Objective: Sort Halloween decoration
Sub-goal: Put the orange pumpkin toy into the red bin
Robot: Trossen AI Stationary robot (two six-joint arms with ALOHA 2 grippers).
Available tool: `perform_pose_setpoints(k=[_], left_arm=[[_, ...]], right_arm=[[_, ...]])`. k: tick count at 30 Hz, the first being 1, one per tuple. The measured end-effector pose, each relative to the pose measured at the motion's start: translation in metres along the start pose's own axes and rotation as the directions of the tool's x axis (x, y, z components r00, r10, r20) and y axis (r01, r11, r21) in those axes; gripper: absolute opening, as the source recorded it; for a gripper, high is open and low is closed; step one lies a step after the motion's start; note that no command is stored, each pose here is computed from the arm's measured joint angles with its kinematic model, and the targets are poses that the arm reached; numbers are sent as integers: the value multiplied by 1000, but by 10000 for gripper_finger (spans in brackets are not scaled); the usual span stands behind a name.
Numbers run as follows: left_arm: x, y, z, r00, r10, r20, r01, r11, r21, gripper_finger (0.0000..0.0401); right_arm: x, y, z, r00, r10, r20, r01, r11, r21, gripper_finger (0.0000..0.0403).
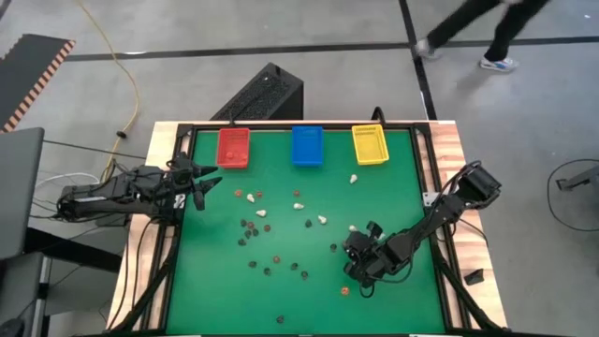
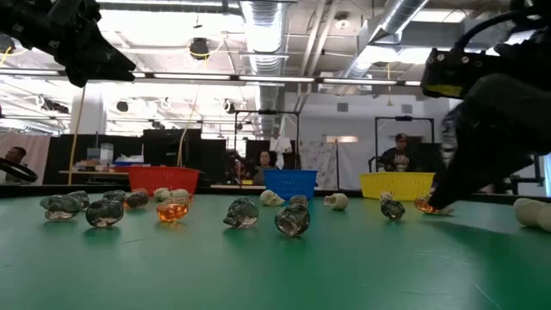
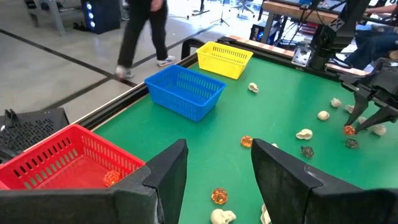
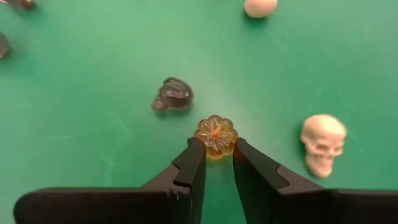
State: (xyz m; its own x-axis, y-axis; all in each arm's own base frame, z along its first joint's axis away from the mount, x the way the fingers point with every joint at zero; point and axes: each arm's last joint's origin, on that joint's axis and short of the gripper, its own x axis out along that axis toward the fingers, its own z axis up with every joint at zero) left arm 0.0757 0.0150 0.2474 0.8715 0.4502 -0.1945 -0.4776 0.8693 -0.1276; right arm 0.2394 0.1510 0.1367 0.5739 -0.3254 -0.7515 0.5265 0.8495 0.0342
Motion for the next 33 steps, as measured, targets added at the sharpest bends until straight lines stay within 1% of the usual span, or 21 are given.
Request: perform_pose_setpoints(k=[8, 20, 26, 29, 33], left_arm=[[0, 0, 0, 1000, 0, 0, 0, 1000, 0, 169], [0, 0, 0, 1000, 0, 0, 0, 1000, 0, 169], [0, 0, 0, 1000, 0, 0, 0, 1000, 0, 169], [0, 0, 0, 1000, 0, 0, 0, 1000, 0, 169], [0, 0, 0, 1000, 0, 0, 0, 1000, 0, 169]], right_arm=[[5, -3, 8, 1000, -16, 17, 17, 1000, -6, 96], [13, -5, 35, 998, -41, 41, 45, 995, -87, 96], [15, -8, 38, 998, -52, 40, 55, 995, -82, 96], [15, -7, 38, 998, -54, 45, 56, 997, -52, 98], [14, -6, 38, 998, -42, 55, 44, 998, -47, 117]])
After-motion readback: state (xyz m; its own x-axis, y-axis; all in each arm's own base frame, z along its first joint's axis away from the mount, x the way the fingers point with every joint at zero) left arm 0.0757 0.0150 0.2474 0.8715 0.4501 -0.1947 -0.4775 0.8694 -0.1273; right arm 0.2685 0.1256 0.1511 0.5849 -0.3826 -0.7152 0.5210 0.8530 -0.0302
